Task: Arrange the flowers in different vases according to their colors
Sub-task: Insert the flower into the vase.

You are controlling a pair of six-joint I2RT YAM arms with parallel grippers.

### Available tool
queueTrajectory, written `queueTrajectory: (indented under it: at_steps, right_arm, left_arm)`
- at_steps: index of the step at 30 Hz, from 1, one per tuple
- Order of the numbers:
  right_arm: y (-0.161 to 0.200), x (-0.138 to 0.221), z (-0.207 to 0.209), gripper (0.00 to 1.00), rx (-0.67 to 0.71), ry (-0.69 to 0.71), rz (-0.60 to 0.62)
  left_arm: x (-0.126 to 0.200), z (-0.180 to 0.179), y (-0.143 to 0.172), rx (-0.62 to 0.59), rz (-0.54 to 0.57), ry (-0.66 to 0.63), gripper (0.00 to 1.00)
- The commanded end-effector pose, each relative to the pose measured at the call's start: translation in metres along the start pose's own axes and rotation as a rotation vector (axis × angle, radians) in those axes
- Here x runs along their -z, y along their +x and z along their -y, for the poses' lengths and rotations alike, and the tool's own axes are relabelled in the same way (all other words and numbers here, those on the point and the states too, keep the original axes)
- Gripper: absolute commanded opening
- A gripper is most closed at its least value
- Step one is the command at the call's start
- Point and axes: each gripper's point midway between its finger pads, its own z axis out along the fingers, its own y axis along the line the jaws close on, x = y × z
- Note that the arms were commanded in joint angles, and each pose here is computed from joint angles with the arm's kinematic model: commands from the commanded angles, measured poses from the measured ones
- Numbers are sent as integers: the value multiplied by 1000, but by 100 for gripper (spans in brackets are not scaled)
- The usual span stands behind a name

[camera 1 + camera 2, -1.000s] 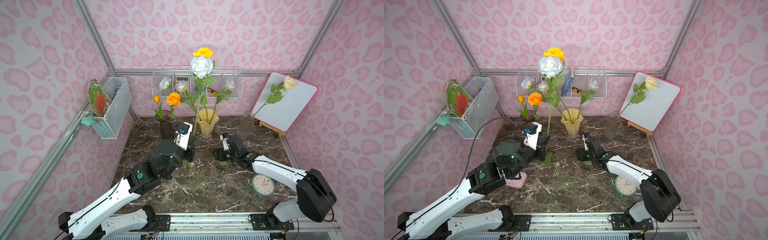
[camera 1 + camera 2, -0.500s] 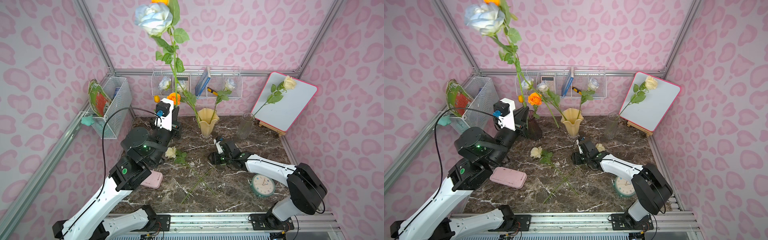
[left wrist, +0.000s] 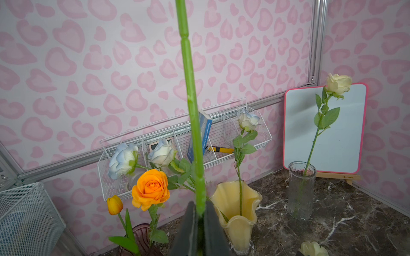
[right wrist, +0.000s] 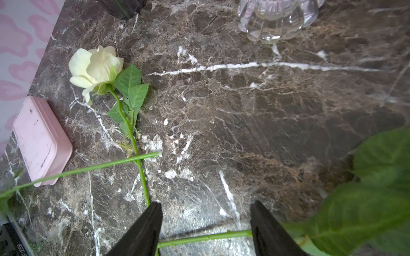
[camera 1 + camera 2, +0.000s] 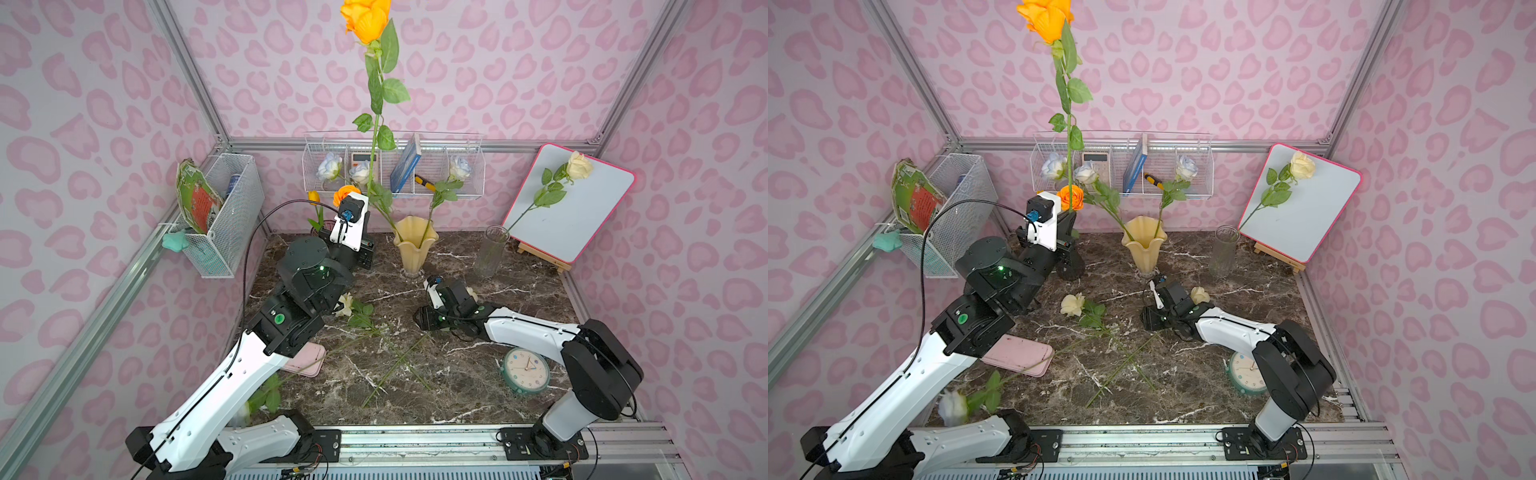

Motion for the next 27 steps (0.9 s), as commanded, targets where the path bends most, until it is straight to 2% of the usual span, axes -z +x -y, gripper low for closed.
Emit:
queueTrajectory:
  at_steps: [1, 9, 15, 21, 27]
  right_arm:
    - [0, -4, -2, 66, 15, -13, 1]
    - [4, -8, 0, 66, 19, -6, -9]
    - [7, -7, 2, 66, 24, -3, -12]
    - [9, -5, 1, 66, 30, -12, -7]
    - [12, -6, 3, 66, 36, -4, -15]
  left_arm:
    - [-1, -5, -6, 33, 30, 1, 0]
    - [-9, -22, 9, 36, 17, -50, 0]
    - [-14, -51, 22, 37, 9, -115, 0]
    - [-17, -82, 21, 69, 49, -186, 0]
    - [-32, -115, 32, 89, 53, -261, 0]
